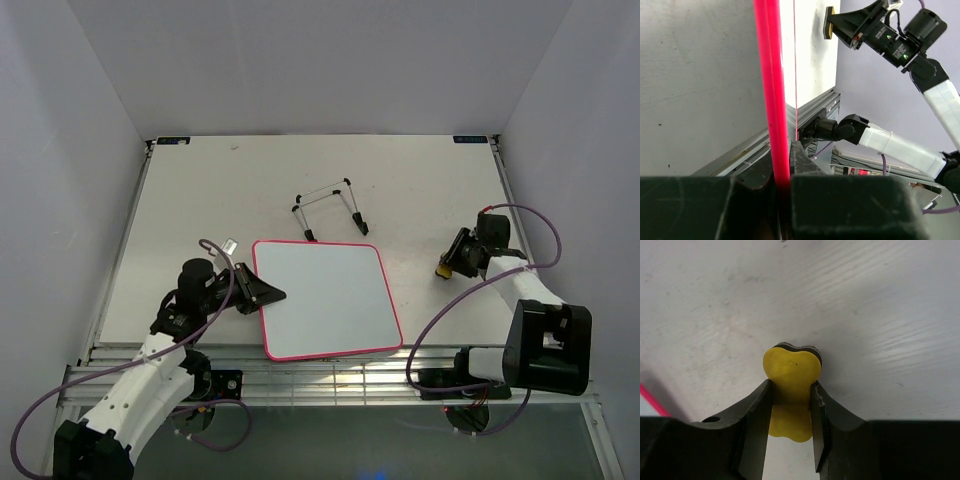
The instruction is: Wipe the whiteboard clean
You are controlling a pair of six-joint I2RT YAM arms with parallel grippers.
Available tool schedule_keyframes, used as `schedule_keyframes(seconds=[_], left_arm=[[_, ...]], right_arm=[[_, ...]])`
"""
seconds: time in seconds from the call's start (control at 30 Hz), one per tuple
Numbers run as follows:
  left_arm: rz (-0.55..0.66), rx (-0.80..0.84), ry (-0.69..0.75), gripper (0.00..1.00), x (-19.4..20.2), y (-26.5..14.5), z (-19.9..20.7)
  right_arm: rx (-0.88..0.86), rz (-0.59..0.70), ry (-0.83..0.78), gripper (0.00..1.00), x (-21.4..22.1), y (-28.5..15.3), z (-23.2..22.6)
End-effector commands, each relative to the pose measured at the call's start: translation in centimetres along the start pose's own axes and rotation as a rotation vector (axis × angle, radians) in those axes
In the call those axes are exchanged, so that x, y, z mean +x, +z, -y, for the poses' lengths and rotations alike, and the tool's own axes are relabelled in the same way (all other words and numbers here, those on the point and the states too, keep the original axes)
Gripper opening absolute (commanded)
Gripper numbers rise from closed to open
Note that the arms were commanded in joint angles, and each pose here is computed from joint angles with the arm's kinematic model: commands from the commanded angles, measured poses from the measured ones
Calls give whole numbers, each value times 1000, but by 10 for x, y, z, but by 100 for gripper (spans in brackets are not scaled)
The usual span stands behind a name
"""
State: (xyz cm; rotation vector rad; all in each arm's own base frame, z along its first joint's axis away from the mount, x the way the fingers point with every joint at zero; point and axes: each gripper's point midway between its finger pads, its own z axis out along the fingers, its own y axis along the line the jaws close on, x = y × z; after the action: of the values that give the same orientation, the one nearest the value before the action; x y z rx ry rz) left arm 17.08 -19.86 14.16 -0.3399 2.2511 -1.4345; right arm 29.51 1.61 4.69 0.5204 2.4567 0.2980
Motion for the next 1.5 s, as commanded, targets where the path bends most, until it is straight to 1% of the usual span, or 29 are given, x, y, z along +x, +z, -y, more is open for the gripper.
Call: schedule_keyframes(seconds=[0.0,0.17,0.2,0.23,0.3,0.37,0.4,0.5,0.6,0.63,0.67,0.73,0.87,0.93,0.97,1.0,1.03,1.07,1.1,1.13,1.2,1.23,1.37,1.4,1.43,1.47], left_arm=[[72,85,150,0,-18,-10,38],[113,158,198,0,-26,-19,66],[115,174,208,0,-26,-20,71],[128,200,229,0,-30,-23,81],[138,217,242,0,-33,-24,89],[170,219,242,0,-41,-26,96],[194,215,236,0,-46,-26,98],[239,279,280,0,-56,-28,118],[268,348,335,0,-65,-32,140],[285,341,347,0,-71,-30,143],[310,358,383,0,-78,-34,157],[338,364,470,0,-89,-30,165],[402,402,542,0,-112,-21,181],[426,447,593,0,-122,-19,198],[407,436,614,0,-127,-7,194],[413,440,633,0,-133,-3,197],[438,473,671,0,-140,-5,212],[446,477,702,0,-146,-2,215],[435,465,708,0,-153,11,211],[463,506,756,0,-160,8,226],[466,501,793,0,-171,24,221],[494,530,829,0,-176,23,228],[539,568,895,0,-201,33,228],[522,589,920,0,-201,36,227],[526,590,920,0,-210,44,219],[526,607,929,0,-213,45,219]], right_arm=[[175,8,10,38,-11,3,34],[220,0,26,45,-15,9,43],[223,-7,28,49,-14,9,43],[222,-8,30,51,-14,9,43],[217,-10,32,55,-12,8,42],[210,2,31,57,-15,4,40],[204,1,31,63,-15,2,39],[185,17,28,74,-20,-7,33],[174,53,19,76,-30,-18,28],[172,54,16,77,-30,-23,27],[162,77,13,77,-35,-31,24],[144,88,1,77,-37,-40,19],[83,158,-57,77,-47,-67,6],[44,171,-70,77,-45,-76,-1],[-41,194,-82,77,-46,-84,-16],[-82,205,-87,78,-44,-88,-23],[-118,225,-91,82,-41,-93,-28],[-156,239,-92,92,-42,-97,-35],[-209,232,-102,98,-37,-100,-44],[-232,246,-108,96,-37,-106,-48],[-285,238,-119,92,-31,-111,-58],[-305,250,-129,90,-30,-116,-62],[-335,241,-151,90,-22,-121,-67],[-338,236,-158,90,-20,-121,-69],[-342,236,-162,90,-19,-122,-69],[-344,236,-165,90,-18,-122,-70]])
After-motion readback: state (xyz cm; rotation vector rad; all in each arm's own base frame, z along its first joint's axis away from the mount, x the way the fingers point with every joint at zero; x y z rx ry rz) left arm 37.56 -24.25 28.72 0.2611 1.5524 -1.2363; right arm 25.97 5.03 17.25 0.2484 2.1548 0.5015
